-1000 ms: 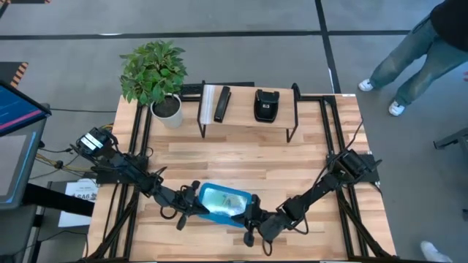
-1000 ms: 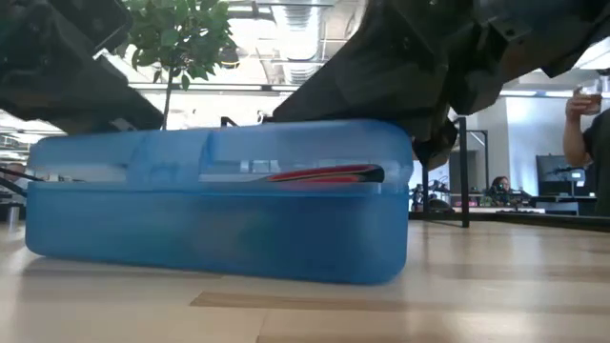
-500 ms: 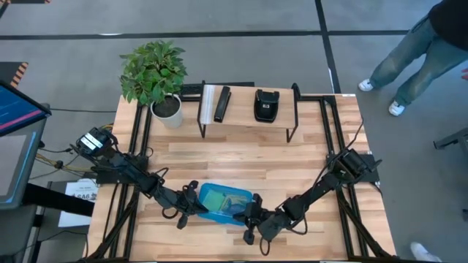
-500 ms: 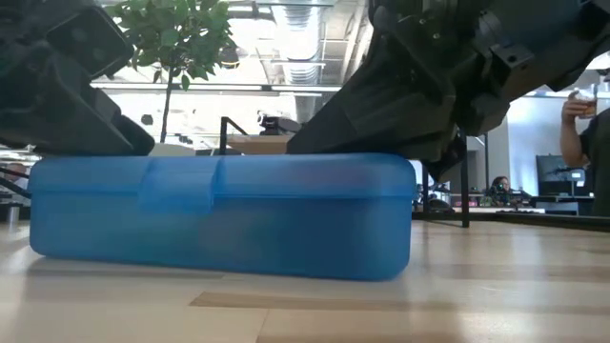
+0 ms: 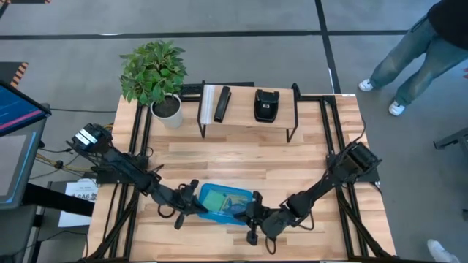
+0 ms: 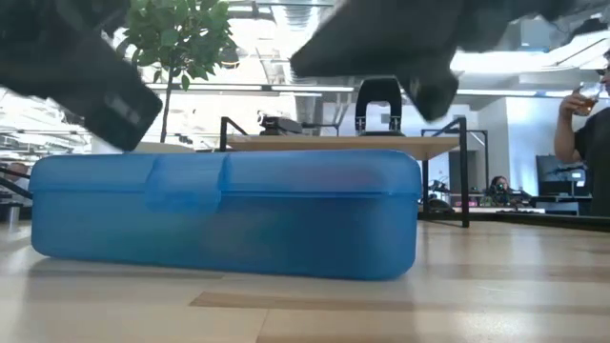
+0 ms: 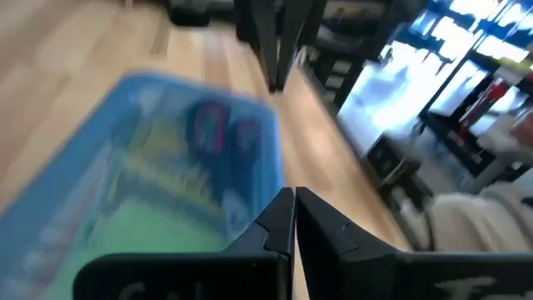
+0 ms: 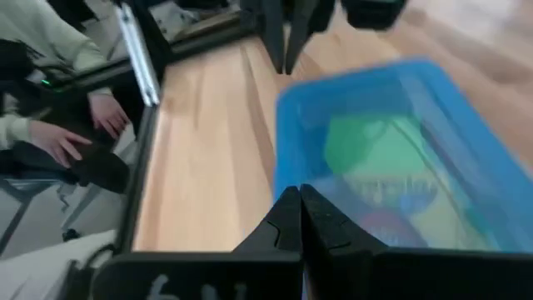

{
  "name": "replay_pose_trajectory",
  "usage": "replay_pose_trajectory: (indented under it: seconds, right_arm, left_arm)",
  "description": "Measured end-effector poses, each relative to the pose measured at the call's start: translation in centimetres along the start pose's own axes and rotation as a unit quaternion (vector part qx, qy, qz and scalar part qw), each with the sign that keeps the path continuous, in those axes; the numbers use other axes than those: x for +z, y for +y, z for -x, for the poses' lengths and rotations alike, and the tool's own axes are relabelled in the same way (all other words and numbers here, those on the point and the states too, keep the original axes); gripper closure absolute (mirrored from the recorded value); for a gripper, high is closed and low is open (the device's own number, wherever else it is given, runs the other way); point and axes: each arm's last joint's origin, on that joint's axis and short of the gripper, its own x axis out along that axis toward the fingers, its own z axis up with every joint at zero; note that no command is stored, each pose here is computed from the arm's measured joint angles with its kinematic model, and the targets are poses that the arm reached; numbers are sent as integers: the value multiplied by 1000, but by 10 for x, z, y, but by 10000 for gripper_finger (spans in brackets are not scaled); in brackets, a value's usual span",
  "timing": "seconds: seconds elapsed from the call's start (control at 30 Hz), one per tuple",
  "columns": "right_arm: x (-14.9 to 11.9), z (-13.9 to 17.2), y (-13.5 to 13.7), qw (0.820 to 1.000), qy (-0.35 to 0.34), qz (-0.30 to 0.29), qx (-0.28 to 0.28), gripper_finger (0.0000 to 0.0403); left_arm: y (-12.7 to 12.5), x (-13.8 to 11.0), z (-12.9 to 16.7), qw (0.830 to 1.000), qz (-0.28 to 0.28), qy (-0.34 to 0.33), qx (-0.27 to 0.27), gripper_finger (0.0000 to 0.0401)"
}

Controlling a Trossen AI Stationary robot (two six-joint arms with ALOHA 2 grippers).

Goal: Pack school essentials
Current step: Return to Home Position

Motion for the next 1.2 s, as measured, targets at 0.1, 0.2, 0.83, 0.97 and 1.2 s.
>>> replay_pose_trajectory:
  seconds: [0.1, 0.2, 0.83, 0.97, 1.2]
  right_arm:
    - [13, 9, 3, 1000, -13, 18, 9, 395]
    - [29, 21, 9, 998, -35, 41, 21, 395]
    - [127, 129, -13, 978, -88, 186, -24, 395]
    - [134, 146, -22, 978, -82, 188, -45, 395]
    - [116, 168, -40, 975, -95, 183, -79, 395]
  left_arm:
    - [-4, 13, 6, 1000, -8, -27, -13, 401]
    - [-9, 29, 16, 997, -19, -59, -38, 401]
    - [20, 113, 110, 955, -101, -244, 133, 401]
    - [33, 123, 128, 944, -105, -273, 154, 401]
    - [51, 125, 150, 944, -102, -267, 165, 401]
